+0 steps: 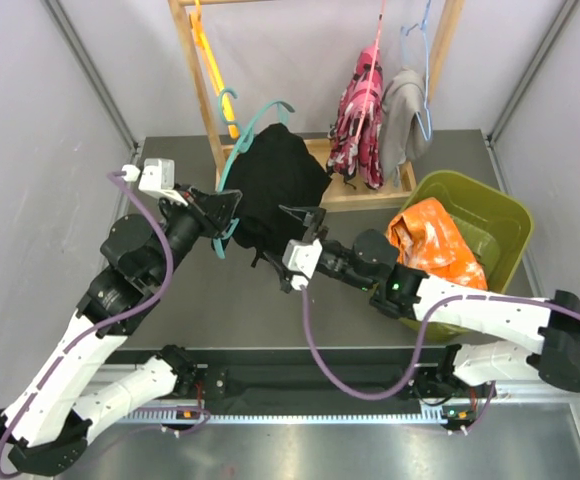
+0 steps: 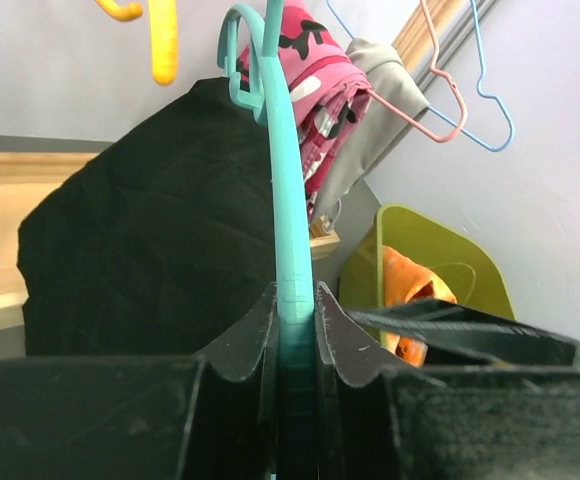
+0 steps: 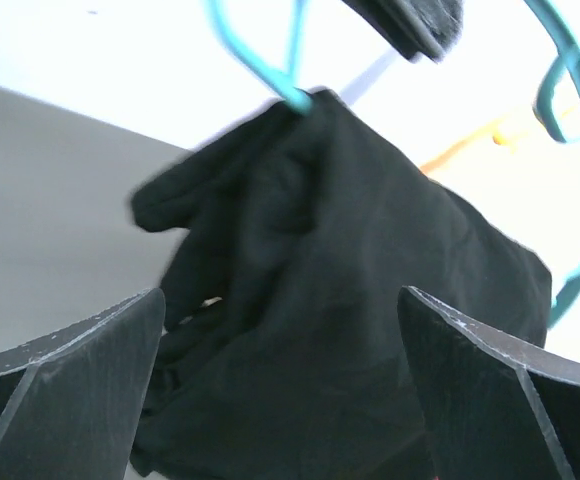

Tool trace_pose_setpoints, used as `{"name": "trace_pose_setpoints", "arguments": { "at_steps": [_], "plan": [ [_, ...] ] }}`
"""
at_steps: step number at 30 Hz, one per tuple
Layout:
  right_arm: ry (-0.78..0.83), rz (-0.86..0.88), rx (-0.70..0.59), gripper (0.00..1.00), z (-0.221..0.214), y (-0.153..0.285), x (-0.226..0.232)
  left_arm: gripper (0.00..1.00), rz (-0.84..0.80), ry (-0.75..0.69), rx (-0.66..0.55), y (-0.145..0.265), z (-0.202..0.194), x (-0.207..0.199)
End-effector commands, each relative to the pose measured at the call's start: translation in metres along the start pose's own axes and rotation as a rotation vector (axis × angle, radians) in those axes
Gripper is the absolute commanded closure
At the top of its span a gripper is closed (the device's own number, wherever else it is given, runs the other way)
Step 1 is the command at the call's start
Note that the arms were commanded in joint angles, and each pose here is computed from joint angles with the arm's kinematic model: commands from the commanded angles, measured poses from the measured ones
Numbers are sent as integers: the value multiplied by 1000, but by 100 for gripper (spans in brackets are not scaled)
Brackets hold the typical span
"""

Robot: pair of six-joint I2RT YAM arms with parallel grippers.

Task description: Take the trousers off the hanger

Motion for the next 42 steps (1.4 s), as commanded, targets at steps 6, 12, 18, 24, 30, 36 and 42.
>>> {"name": "trace_pose_setpoints", "arguments": {
  "at_steps": [6, 12, 18, 24, 30, 36, 42],
  "plan": [
    [-146, -265, 24, 0, 9, -34, -40, 100, -159, 68, -106, 18, 25, -26],
    [-154, -263, 116, 0, -10, -49, -35, 100, -183, 71, -97, 24, 22, -26],
    [-157, -196, 180, 81, -29, -52, -40, 100, -183, 68, -99, 30, 19, -23],
    [-135, -26, 162, 100, -24, -39, -65, 100, -105, 37, -89, 31, 9, -5],
    [-127, -14, -3, 100, 35, -12, -136, 100, 29, -15, -33, 21, -21, 29],
    [-127, -98, -111, 100, 87, 16, -187, 100, 89, -45, 21, 13, -46, 49],
    [-156, -145, -183, 100, 111, 41, -220, 100, 132, -74, 55, 12, -59, 62]
  ]
}}
Point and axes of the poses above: each gripper's point midway between its finger pads, its own y axis back along the fingers, its own x axis along the line the jaws close on, z = x × y, the point moved 5 cm from there along y, back along the fingers, and after that the axes turned 10 degrees about y, right-handed, at the moved point
